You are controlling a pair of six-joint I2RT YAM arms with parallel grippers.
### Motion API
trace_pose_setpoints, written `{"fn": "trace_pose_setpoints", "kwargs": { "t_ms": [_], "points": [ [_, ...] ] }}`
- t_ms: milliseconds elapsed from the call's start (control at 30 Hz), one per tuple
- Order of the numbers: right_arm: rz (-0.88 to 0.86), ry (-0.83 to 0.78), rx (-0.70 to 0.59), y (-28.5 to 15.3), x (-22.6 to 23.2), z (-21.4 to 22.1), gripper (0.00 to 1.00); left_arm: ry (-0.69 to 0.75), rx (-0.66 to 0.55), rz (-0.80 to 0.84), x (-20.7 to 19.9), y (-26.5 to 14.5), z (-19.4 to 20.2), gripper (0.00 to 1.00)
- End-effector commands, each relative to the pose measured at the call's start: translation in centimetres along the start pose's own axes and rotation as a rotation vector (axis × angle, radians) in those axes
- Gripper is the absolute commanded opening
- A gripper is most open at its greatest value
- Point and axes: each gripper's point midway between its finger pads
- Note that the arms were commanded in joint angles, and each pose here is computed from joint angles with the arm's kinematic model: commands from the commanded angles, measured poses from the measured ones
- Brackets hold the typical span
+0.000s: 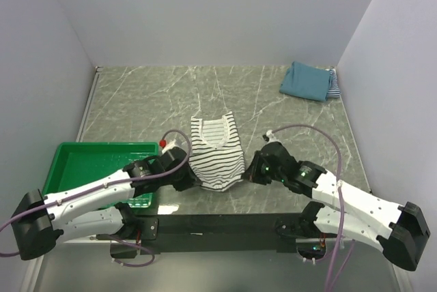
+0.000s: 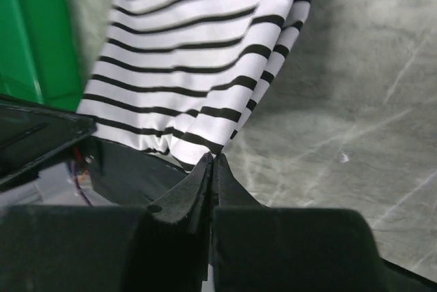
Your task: Fold and stack the tank tops
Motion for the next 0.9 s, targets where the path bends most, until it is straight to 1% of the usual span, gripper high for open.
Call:
{"fn": "trace_pose_setpoints", "kwargs": {
  "t_ms": [0,33,67,100,167,200,233,267,300,333,367,400,433,467,500,533,567,600,633,667,700,733,767,800,833,867],
  "points": [
    [0.006,-0.007,-0.094,-1.1,2.9,-3.3,0.00,-0.046,-0.093,-0.018,-1.5,-0.9,-3.5,0.01],
    [0.004,-0.025,-0.103,-1.0,3.3,-3.9,0.00,-0.048,-0.117,-0.004,-2.1,-1.1,-5.1,0.01],
    [-0.025,-0.030,-0.111,-1.4,4.8,-4.8,0.00,-0.045,-0.121,0.011,-2.6,-0.8,-5.9,0.01],
    [-0.007,-0.027,-0.118,-0.9,4.9,-5.7,0.00,-0.047,-0.138,0.030,-3.4,-1.1,-7.2,0.01],
    [-0.039,-0.039,-0.157,-0.9,6.5,-7.9,0.00,-0.047,-0.171,0.024,-3.3,-0.8,-9.8,0.01],
    [-0.035,-0.038,-0.123,0.0,6.6,-8.0,0.00,-0.044,-0.200,0.057,-4.6,-1.2,-11.4,0.01],
    [-0.045,-0.035,-0.148,0.2,6.8,-9.8,0.00,-0.045,-0.229,0.054,-4.4,-1.3,-13.3,0.01],
    [-0.065,-0.039,-0.163,0.2,7.8,-11.1,0.00,-0.047,-0.232,0.038,-4.3,-0.7,-14.2,0.01],
    [-0.051,-0.037,-0.133,1.5,7.7,-11.5,0.00,-0.044,-0.261,0.064,-5.4,-1.1,-15.8,0.01],
    [-0.048,-0.035,-0.148,1.8,7.6,-13.2,0.00,-0.050,-0.284,0.059,-5.2,-1.1,-17.4,0.01],
    [-0.078,-0.043,-0.163,1.7,9.0,-14.8,0.00,-0.055,-0.267,0.053,-5.0,-0.2,-18.2,0.00],
    [-0.043,-0.036,-0.148,3.2,8.3,-15.7,0.00,-0.056,-0.276,0.050,-5.0,0.1,-19.1,0.01],
    [-0.047,-0.045,-0.142,3.7,8.5,-16.6,0.00,-0.060,-0.321,0.062,-5.4,-0.3,-21.4,0.01],
    [-0.064,-0.037,-0.170,3.6,9.1,-19.0,0.00,-0.065,-0.297,0.053,-5.0,1.1,-22.1,0.01],
    [-0.029,-0.036,-0.142,5.6,8.1,-19.7,0.00,-0.060,-0.313,0.068,-5.7,1.2,-23.7,0.01],
    [-0.016,-0.026,-0.124,6.3,7.7,-20.4,0.00,-0.087,-0.302,0.031,-4.3,2.9,-25.1,0.01],
    [-0.031,-0.016,-0.151,6.3,8.2,-22.8,0.00,-0.088,-0.308,0.033,-4.2,3.7,-26.2,0.01],
    [-0.003,0.000,-0.118,8.4,7.0,-23.3,0.01,-0.075,-0.314,0.065,-5.1,4.0,-27.7,0.02],
    [0.005,0.005,-0.117,9.2,6.6,-24.1,0.04,-0.091,-0.297,0.018,-3.2,6.4,-28.9,0.07],
    [0.017,0.021,-0.111,10.6,6.0,-25.4,0.09,-0.088,-0.305,0.019,-2.8,7.4,-30.0,0.13],
    [0.018,0.024,-0.111,11.3,5.7,-26.2,0.22,-0.087,-0.322,0.023,-3.0,7.9,-31.6,0.19],
    [0.021,0.027,-0.118,12.0,5.4,-26.9,0.26,-0.115,-0.302,-0.004,-0.9,10.1,-32.4,0.33],
    [0.028,0.027,-0.147,12.3,5.5,-28.4,0.30,-0.099,-0.335,0.062,-1.6,10.6,-34.1,0.42],
    [0.059,0.048,-0.134,13.7,3.8,-29.0,0.37,-0.091,-0.345,0.115,-2.5,10.6,-35.8,0.47],
    [0.055,0.053,-0.133,14.1,3.6,-29.6,0.39,-0.091,-0.329,0.156,-2.5,10.7,-36.9,0.50],
    [0.052,0.062,-0.140,14.4,3.2,-30.2,0.41,-0.098,-0.306,0.143,-1.7,11.9,-37.2,0.57]
  ]
}}
Point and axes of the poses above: each gripper's point midway between its finger pads, its own y axis out along the fingers, its own x axis along the line the jaws close on, z = x × y, and after that the axes turned 6 degrees about y, right-handed
